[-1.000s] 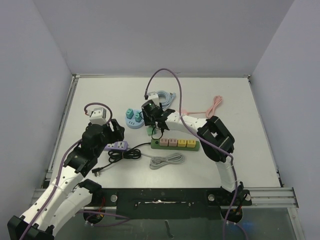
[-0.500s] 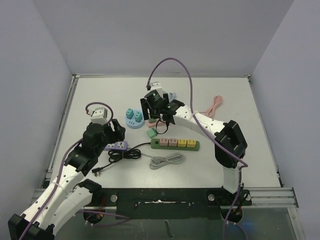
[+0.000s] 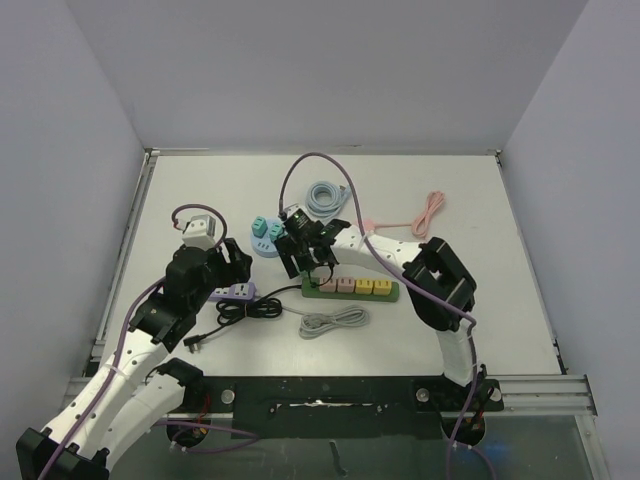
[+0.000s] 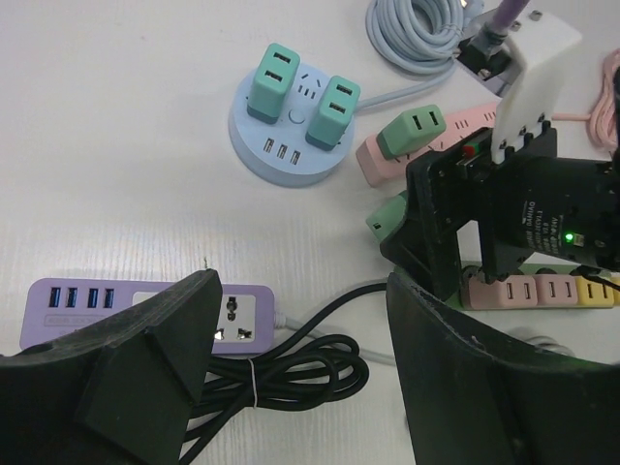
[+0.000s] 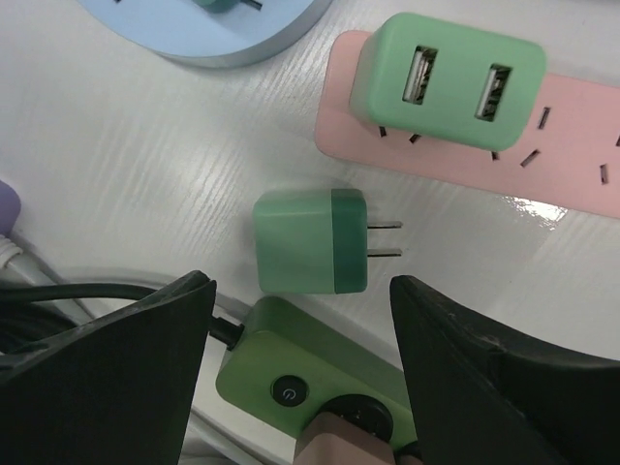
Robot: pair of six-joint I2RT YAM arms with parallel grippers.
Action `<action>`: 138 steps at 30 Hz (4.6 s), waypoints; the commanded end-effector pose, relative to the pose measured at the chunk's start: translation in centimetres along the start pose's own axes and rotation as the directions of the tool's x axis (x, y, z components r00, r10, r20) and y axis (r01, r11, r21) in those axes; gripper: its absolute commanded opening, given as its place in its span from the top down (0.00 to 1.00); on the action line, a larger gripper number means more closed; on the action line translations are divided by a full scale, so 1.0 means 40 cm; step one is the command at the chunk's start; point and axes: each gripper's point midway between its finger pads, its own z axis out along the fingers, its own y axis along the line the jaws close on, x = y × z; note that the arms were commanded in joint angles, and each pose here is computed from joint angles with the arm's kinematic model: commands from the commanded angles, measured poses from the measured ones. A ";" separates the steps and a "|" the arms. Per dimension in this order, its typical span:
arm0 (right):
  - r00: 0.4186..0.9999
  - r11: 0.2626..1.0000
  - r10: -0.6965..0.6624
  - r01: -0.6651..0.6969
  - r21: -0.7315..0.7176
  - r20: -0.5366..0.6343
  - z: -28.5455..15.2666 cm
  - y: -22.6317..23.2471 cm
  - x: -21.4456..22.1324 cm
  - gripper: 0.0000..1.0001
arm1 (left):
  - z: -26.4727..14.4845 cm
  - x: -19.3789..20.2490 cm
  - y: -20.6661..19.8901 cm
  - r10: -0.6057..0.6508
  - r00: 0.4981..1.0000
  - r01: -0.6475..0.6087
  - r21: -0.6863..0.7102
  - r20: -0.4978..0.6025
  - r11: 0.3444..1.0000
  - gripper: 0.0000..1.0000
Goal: Insert the plug
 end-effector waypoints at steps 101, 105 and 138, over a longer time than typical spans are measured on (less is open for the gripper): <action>0.931 0.746 0.312 -0.118 -0.655 0.188 -0.468 0.143 -0.105 0.39 | -0.068 0.024 -0.379 0.555 0.769 -0.594 0.676 0.317 0.436 0.86; 0.934 0.721 0.308 -0.104 -0.685 0.182 -0.468 0.169 -0.108 0.40 | -0.057 0.022 -0.371 0.558 0.771 -0.594 0.659 0.305 0.461 0.87; 0.797 0.630 -0.461 0.604 -0.488 0.391 -0.305 -0.247 -0.143 1.00 | -0.010 -0.035 -0.175 0.053 0.999 -0.051 0.287 0.002 0.956 0.29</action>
